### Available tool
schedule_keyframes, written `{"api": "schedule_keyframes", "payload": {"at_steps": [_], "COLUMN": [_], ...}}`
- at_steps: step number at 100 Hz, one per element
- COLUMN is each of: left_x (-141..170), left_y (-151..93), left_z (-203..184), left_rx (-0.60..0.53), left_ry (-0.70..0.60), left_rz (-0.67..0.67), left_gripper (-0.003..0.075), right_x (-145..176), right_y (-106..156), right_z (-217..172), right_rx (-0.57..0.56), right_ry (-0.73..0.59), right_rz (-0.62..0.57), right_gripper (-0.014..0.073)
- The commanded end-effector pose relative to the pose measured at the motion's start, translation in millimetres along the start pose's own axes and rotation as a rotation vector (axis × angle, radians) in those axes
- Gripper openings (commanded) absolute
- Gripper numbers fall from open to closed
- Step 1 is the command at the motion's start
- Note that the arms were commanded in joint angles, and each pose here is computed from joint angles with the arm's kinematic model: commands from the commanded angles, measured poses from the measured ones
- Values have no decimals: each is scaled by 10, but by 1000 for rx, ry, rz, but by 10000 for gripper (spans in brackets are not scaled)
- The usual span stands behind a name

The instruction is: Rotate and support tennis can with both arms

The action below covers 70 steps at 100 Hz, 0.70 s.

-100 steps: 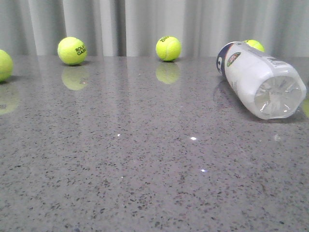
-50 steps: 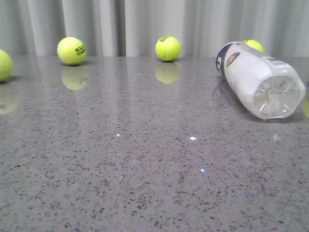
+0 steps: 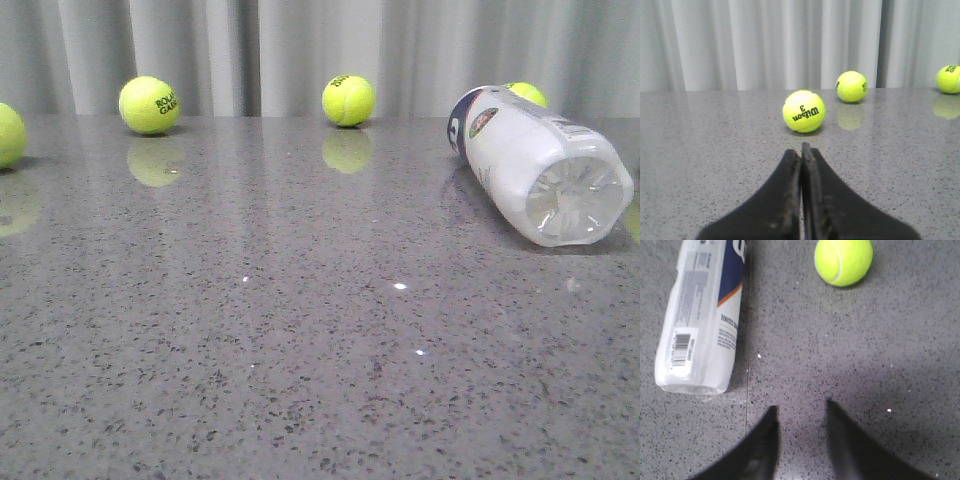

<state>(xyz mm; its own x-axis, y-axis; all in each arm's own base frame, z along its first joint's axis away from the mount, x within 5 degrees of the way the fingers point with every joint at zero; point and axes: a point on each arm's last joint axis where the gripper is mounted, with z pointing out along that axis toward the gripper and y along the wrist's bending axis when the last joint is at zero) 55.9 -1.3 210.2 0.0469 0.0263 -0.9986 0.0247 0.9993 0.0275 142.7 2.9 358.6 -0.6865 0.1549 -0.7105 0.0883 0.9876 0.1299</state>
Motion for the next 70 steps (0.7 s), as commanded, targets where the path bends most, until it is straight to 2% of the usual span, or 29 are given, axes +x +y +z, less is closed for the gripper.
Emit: {"api": "schedule_keyframes", "payload": {"at_steps": [1, 6, 10, 28, 42, 70], "left_x": [62, 62, 62, 62, 62, 62], "left_y": [-4, -4, -4, -4, -4, -4], "left_z": [-17, -17, -17, -17, -17, -17], "left_rx": [0, 0, 0, 0, 0, 0], "left_ry": [-74, -74, -74, -74, -74, -74], "left_rz": [-15, -15, -15, -15, -15, -15], "left_gripper": [-21, -21, -21, -21, -21, -21], "right_x": [-120, -140, -156, -198, -259, -651], "right_y": [17, 20, 22, 61, 136, 322], "right_z": [-47, -35, -31, -26, 15, 325], "right_rx": [-6, -7, -9, -52, -124, -261], "right_ry": [-71, -84, -99, -139, -156, -120], "right_rz": [-21, -21, -21, -3, -50, -52], "right_gripper": [520, 624, 670, 645, 645, 645]}}
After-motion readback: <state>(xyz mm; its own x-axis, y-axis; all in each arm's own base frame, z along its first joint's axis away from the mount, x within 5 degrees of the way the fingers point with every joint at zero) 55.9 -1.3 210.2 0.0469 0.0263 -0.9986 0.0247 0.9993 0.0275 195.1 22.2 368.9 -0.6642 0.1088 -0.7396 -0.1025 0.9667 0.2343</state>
